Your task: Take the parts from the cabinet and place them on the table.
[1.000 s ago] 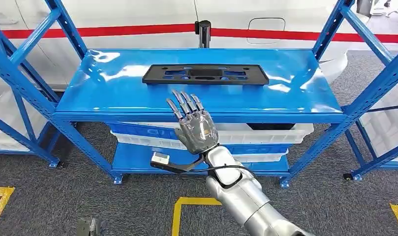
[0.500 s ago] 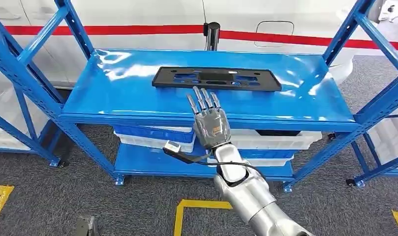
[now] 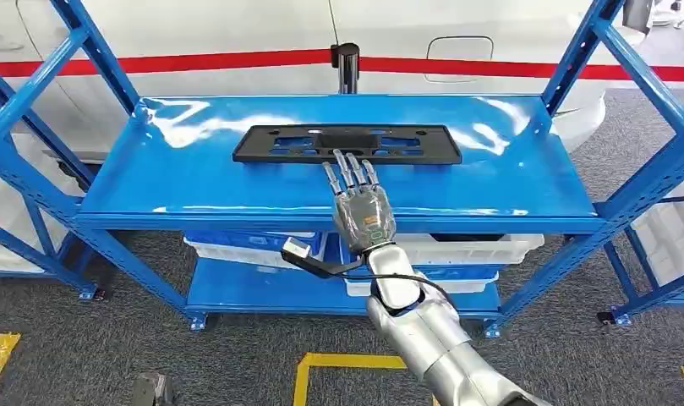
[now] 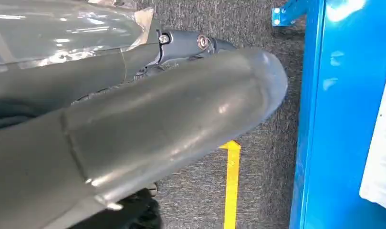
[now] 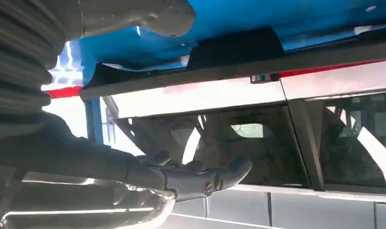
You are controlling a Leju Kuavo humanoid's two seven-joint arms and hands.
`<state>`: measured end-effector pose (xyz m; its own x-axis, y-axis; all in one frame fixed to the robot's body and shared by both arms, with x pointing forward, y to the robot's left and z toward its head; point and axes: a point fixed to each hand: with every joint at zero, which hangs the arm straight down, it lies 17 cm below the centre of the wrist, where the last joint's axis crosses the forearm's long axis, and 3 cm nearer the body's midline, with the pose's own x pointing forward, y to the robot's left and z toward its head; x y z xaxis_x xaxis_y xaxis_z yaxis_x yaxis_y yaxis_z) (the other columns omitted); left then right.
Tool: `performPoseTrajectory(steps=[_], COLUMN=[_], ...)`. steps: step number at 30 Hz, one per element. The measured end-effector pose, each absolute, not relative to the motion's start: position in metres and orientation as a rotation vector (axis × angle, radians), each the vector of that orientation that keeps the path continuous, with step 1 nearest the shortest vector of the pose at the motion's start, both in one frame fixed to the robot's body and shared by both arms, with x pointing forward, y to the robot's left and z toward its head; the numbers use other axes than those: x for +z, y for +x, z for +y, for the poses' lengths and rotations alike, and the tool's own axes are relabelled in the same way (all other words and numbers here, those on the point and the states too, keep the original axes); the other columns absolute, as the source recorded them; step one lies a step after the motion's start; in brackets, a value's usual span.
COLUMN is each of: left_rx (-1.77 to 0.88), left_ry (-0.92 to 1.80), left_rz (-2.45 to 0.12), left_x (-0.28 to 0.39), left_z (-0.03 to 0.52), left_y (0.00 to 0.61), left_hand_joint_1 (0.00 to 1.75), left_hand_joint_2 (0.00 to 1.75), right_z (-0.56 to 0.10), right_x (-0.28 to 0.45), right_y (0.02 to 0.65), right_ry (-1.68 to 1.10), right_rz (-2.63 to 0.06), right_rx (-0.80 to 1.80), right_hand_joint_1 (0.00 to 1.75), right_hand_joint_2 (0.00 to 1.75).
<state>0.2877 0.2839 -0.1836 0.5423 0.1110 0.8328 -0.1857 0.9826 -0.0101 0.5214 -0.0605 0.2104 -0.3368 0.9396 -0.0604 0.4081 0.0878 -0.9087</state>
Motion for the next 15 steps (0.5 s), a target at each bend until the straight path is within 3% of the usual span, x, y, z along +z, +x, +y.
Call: performPoseTrajectory(steps=[15], left_rx=[0.171], left_ry=[0.086], left_rz=[-0.985], left_x=[-0.183], left_z=[0.286], left_y=[0.290], left_hand_joint_1=[0.00], left_hand_joint_2=[0.00], right_z=[-0.062], right_x=[0.200], right_y=[0.523], right_ry=[-1.320], right_rz=[-1.784], right_rx=[1.229], right_hand_joint_1=[0.00], right_hand_joint_2=[1.75])
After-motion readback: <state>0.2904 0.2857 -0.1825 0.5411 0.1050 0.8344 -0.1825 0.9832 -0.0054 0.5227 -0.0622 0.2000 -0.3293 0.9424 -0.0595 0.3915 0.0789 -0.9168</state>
